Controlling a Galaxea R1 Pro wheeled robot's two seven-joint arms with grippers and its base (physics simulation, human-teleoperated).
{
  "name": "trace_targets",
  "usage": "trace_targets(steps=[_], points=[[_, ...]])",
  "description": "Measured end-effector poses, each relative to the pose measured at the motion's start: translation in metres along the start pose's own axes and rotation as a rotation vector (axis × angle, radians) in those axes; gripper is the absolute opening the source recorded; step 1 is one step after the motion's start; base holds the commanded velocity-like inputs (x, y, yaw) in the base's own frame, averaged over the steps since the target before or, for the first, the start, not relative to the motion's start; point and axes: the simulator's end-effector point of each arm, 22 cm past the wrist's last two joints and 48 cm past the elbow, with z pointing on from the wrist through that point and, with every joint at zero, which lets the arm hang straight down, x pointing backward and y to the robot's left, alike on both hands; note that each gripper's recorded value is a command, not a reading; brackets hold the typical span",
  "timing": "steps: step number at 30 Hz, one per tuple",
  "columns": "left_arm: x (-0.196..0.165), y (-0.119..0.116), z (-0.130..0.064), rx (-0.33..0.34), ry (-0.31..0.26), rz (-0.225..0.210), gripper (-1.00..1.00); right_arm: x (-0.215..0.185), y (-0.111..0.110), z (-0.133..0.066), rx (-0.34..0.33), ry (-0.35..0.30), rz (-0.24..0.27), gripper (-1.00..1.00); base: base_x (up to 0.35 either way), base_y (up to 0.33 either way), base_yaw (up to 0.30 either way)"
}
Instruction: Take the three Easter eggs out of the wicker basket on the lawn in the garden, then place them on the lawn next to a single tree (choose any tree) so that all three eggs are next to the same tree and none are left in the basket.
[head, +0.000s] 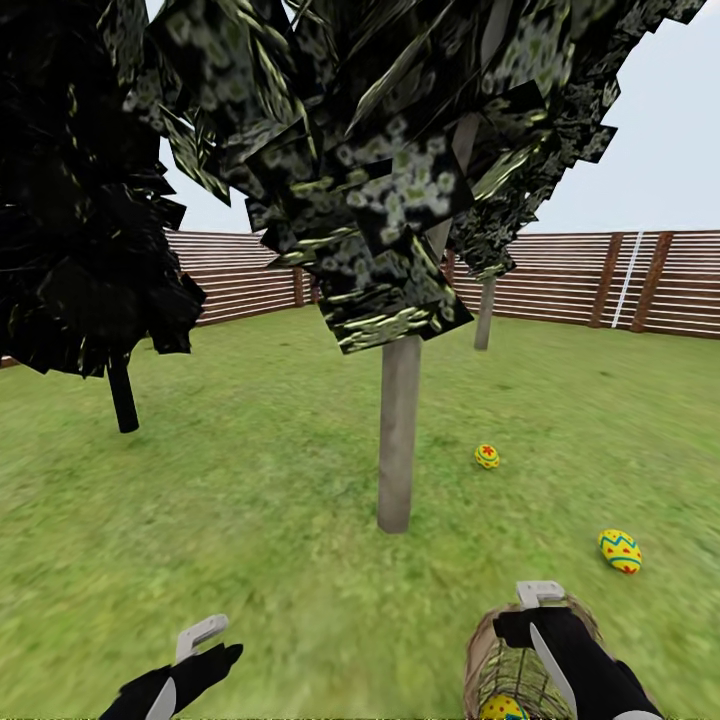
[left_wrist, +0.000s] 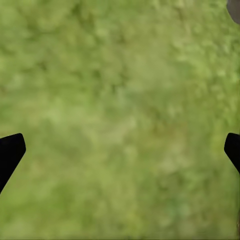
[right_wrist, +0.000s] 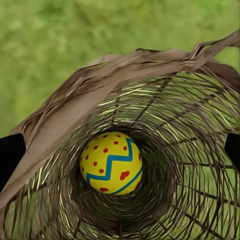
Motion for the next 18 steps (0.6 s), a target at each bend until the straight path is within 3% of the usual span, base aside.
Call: trace_targets(steps=[9, 13, 18], points=[[0.017, 0.001, 0.013, 0.008, 0.005, 0.001, 1.00, 0.014, 0.001, 0.013, 0.002, 0.000, 0.001, 1.00, 0.000, 0.000, 0.000], [0.024, 0.001, 0.019, 0.011, 0.006, 0.002, 1.00, 0.020, -0.017, 0.020, 0.026, 0.002, 0.000, 1.00, 0.000, 0.000, 0.000], [0.032, 0.006, 0.026, 0.011, 0.006, 0.002, 1.00, 0.028, -0.020, 0.027, 0.031, 0.002, -0.001, 1.00, 0.000, 0.000, 0.000]])
